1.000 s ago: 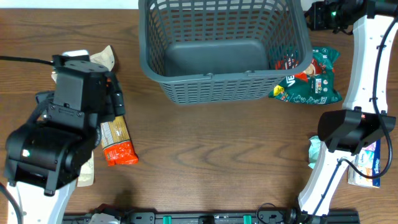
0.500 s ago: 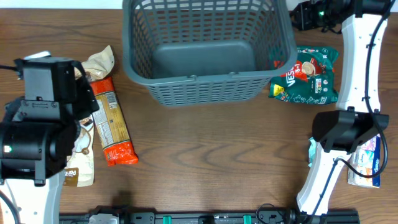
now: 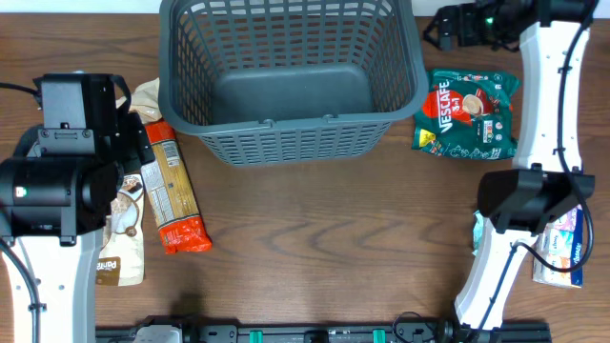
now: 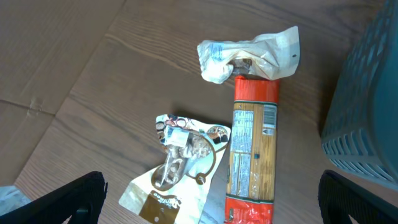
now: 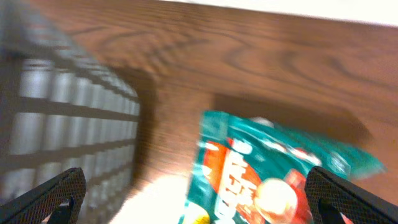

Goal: Pack container
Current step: 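Release the basket and retract both grippers outward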

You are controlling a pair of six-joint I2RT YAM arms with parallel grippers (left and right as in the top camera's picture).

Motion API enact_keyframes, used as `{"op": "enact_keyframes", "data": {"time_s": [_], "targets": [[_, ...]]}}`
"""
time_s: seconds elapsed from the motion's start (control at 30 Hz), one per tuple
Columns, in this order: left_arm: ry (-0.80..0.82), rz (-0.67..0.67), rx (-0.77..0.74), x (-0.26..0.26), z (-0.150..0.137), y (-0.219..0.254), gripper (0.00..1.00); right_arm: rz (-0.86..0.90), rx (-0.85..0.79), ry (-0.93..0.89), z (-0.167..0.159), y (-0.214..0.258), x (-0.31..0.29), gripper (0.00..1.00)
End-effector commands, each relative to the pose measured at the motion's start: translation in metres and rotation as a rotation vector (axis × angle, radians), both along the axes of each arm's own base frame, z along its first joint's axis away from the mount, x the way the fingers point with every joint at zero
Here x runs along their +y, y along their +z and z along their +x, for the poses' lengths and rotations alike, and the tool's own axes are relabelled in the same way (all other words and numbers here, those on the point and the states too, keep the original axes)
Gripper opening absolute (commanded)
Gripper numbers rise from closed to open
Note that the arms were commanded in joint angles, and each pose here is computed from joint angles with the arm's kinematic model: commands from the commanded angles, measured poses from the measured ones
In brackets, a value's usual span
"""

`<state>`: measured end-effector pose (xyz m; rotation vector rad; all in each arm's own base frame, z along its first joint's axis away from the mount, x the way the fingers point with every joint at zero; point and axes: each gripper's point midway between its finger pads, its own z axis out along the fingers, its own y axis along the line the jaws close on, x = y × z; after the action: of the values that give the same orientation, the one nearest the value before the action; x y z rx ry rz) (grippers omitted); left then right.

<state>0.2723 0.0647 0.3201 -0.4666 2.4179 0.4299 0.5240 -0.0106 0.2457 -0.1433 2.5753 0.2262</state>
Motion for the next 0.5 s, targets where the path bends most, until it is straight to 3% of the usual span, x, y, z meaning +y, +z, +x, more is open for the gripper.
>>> {"op": "enact_keyframes", "data": {"time_s": [0.0, 0.23, 0.37, 0.47], "targets": [[-0.01, -0.002, -0.026, 0.0, 0.0, 0.008, 0.99, -0.064, -0.079, -0.213, -0.025, 0.053, -0.053, 0.99], [-0.011, -0.006, -0.055, -0.001, -0.001, 0.013, 0.99, -0.296, -0.253, -0.529, -0.109, 0.159, -0.123, 0.99], [0.055, -0.048, -0.084, 0.003, 0.0, 0.013, 0.99, -0.292, -0.359, -0.592, -0.163, 0.208, -0.12, 0.99], [0.073, -0.092, -0.082, 0.007, 0.004, 0.008, 0.99, -0.266, -0.359, -0.589, -0.198, 0.218, -0.108, 0.99]]}}
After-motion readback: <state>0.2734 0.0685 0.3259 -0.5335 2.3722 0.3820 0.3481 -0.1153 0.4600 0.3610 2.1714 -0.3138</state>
